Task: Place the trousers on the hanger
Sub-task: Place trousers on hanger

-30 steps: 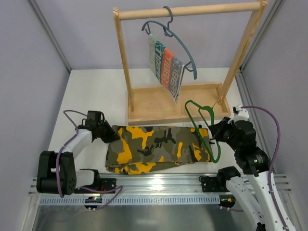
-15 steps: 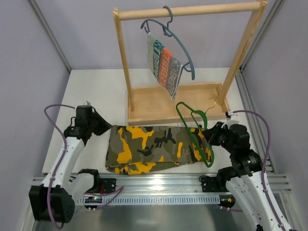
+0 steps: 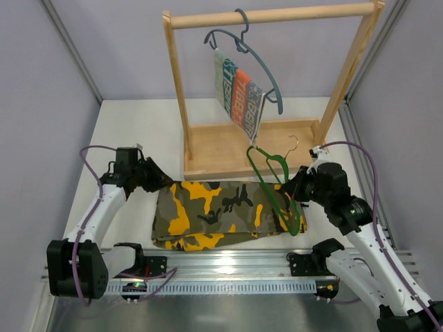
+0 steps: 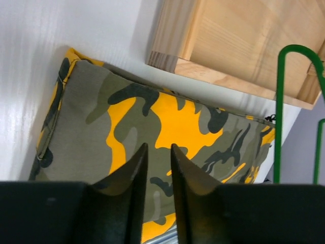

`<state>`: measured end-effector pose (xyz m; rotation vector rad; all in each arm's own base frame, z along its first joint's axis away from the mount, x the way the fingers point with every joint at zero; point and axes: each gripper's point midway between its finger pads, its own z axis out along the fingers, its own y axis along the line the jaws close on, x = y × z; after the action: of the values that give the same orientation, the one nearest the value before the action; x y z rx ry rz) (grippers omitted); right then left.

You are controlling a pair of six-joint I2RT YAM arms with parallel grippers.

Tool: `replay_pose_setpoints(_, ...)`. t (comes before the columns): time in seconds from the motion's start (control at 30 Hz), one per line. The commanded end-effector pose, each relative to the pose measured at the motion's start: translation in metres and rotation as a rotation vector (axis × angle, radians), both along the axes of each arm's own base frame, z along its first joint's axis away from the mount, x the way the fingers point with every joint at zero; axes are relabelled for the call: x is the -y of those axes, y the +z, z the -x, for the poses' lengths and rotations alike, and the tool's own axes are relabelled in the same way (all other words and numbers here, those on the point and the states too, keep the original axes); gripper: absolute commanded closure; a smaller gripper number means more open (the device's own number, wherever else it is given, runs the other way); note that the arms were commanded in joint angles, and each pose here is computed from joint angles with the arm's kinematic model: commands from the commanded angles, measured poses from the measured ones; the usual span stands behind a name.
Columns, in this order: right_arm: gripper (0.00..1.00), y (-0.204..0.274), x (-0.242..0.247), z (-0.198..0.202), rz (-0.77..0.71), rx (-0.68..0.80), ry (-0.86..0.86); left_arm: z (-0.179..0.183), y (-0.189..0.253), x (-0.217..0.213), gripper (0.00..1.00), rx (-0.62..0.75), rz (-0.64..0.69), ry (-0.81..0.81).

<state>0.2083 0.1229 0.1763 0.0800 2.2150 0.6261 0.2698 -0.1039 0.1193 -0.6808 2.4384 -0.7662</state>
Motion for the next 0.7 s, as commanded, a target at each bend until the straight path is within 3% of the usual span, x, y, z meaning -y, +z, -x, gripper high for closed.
replay_pose_setpoints(0.0,0.96,0.035,-0.006,-0.010,-0.027,0.067,-0.015,-0.015,0.003,-0.005,0.70,0.029,-0.046,-0.016)
replay_pose_setpoints(0.03,0.96,0.034,-0.016,-0.007,-0.037,0.049,-0.006,-0.020,0.002,-0.003,0.66,0.032,-0.036,-0.019)
replay_pose_setpoints(0.07,0.96,0.035,-0.023,-0.005,-0.038,0.054,0.002,-0.027,0.001,-0.001,0.51,0.026,-0.025,-0.022)
replay_pose_setpoints(0.13,0.96,0.033,-0.027,-0.010,0.035,0.083,-0.054,-0.037,0.006,0.008,0.43,0.042,0.008,-0.065)
replay_pose_setpoints(0.23,0.96,0.037,-0.060,0.011,0.088,0.059,-0.001,-0.048,0.009,0.014,0.43,0.037,0.032,-0.111)
replay_pose_setpoints(0.4,0.96,0.045,-0.095,0.041,0.161,0.090,-0.083,-0.046,0.010,0.018,0.41,0.034,0.056,-0.144)
replay_pose_setpoints(0.67,0.96,-0.003,-0.134,0.074,0.282,0.064,-0.110,-0.019,0.007,0.032,0.40,0.044,0.117,-0.250)
